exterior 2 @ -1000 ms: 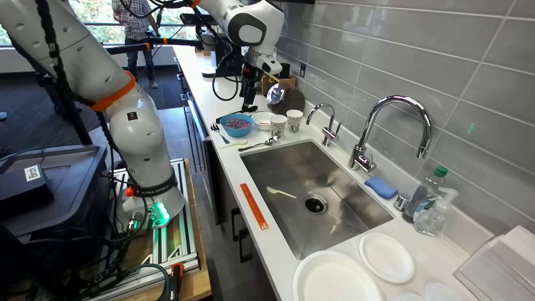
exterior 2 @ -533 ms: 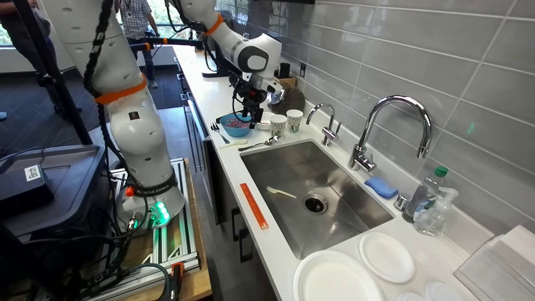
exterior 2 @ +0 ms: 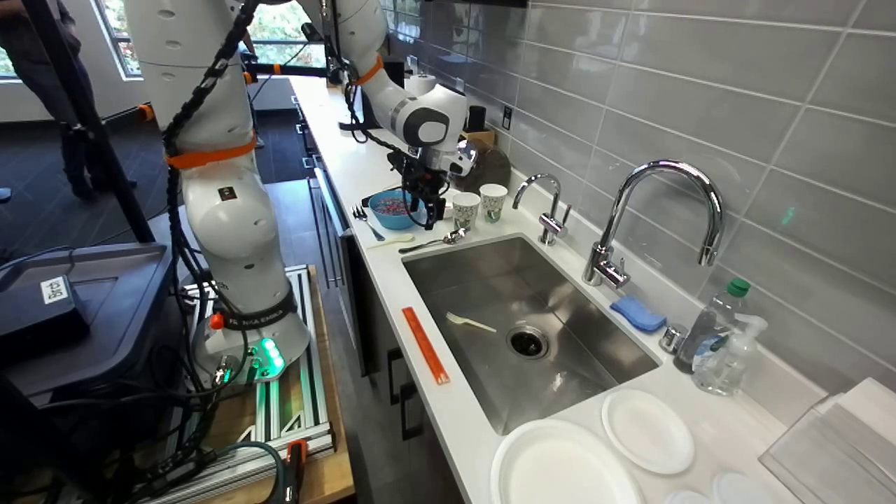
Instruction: Use the silver spoon to put cereal from the blue bowl into the white bowl.
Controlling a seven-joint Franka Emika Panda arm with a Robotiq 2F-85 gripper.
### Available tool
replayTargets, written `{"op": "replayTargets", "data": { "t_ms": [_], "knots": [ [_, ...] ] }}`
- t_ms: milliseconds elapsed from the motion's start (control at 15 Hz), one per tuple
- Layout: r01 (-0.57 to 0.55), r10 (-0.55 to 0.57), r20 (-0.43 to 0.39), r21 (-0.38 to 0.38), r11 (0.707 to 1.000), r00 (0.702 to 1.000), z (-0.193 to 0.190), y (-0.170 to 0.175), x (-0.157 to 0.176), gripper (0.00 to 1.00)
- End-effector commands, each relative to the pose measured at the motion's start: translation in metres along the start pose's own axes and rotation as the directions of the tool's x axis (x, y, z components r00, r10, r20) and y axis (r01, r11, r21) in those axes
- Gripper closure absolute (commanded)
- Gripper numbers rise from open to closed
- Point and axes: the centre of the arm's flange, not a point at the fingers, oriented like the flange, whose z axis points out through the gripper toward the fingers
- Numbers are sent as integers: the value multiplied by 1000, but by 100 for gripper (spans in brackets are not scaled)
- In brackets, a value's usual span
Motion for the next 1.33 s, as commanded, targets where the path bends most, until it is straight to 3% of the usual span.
{"op": "replayTargets", "data": {
  "t_ms": [0,333,533,1267],
  "knots": [
    [1,-1,-2,1,1000,1000,-1,0,1,0],
    [20,-19,-168,5,1000,986,0,0,-1,0],
    [36,-36,-218,-4,999,975,5,0,-5,0],
    [85,-108,-263,-97,992,959,42,-20,-6,0]
  ]
}}
